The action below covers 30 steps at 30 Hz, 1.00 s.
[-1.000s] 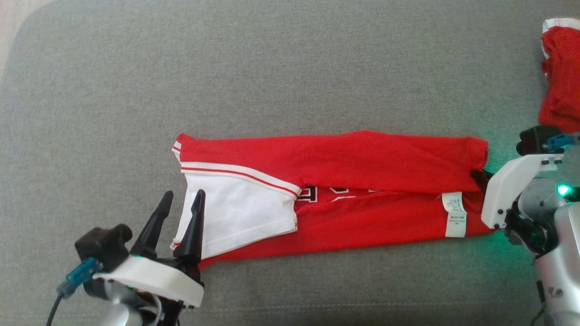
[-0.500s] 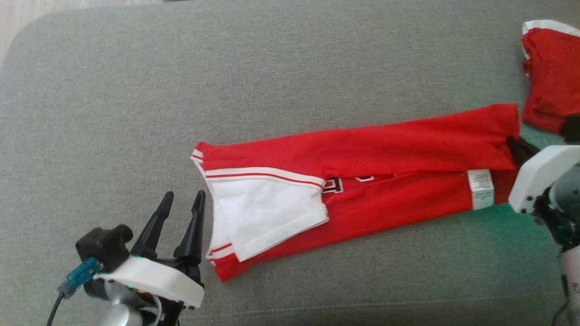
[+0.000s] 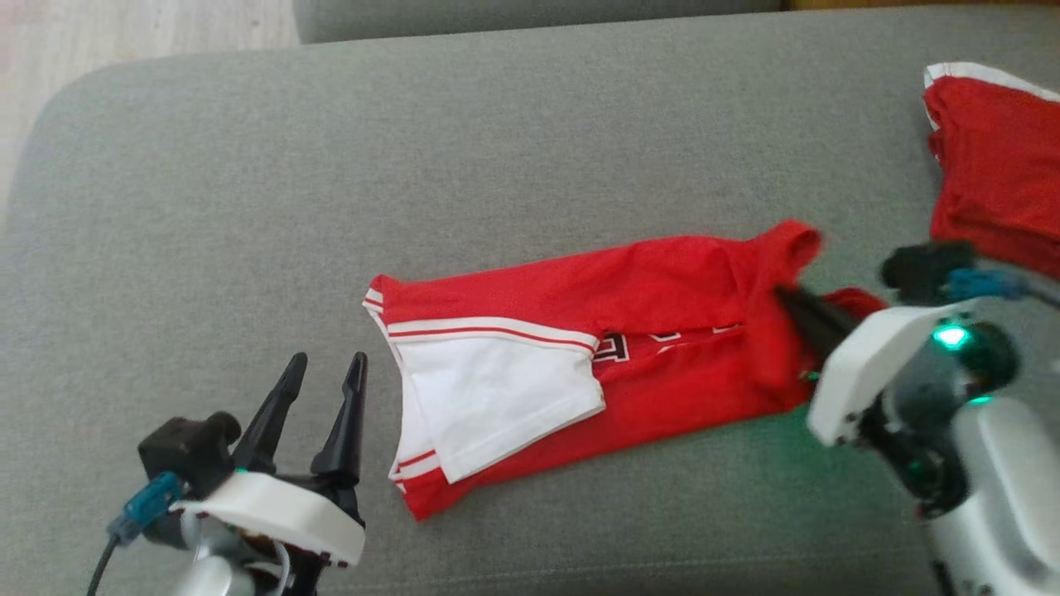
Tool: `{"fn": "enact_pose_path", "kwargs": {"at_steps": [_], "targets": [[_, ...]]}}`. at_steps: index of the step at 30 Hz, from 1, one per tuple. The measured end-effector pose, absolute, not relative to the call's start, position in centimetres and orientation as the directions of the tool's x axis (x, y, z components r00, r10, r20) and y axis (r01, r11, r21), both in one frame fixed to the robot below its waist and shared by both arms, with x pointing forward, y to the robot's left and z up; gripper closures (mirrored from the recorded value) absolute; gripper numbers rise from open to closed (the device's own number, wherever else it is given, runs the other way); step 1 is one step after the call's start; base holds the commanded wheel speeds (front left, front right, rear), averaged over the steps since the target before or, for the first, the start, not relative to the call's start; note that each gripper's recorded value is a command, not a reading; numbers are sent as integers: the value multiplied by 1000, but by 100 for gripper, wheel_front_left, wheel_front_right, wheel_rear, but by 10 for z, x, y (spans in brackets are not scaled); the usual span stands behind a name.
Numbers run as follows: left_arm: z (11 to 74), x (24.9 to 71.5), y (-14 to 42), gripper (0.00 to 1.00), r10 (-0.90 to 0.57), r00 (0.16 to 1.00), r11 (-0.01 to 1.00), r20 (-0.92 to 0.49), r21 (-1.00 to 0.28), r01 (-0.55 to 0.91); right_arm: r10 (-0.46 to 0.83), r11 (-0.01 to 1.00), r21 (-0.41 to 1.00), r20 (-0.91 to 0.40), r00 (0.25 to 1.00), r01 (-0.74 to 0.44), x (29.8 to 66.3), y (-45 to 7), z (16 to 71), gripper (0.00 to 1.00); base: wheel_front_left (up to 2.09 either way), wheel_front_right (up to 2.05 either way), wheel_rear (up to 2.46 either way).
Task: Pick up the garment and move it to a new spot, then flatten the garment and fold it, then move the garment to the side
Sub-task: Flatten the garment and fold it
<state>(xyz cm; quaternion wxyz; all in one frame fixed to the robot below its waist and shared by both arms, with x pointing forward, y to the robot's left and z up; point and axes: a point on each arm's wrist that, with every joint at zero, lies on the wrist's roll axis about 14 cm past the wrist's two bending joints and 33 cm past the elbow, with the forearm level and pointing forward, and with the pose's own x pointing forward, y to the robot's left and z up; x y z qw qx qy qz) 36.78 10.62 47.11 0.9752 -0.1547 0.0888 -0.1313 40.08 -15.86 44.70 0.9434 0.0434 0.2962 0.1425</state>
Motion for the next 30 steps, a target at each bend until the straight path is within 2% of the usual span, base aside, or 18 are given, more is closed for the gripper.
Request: {"fn": "enact_pose_path", "kwargs": {"at_steps": [5, 12, 18, 30], "targets": [[476, 362, 117, 0, -248, 961, 930, -123, -310, 200, 505, 863, 298, -476, 720, -408, 387, -78, 463, 100, 0, 0, 0], [479, 350, 132, 0, -200, 973, 943, -117, -292, 159, 701, 711, 449, -386, 600, -542, 362, 13, 474, 100, 0, 0, 0], [479, 339, 149, 0, -141, 982, 952, -122, -289, 101, 773, 634, 496, -376, 512, -593, 350, 55, 463, 100, 0, 0, 0], [473, 327, 164, 0, -78, 987, 954, -139, -299, 33, 828, 561, 535, -340, 446, -632, 365, 99, 455, 100, 0, 0, 0]]}}
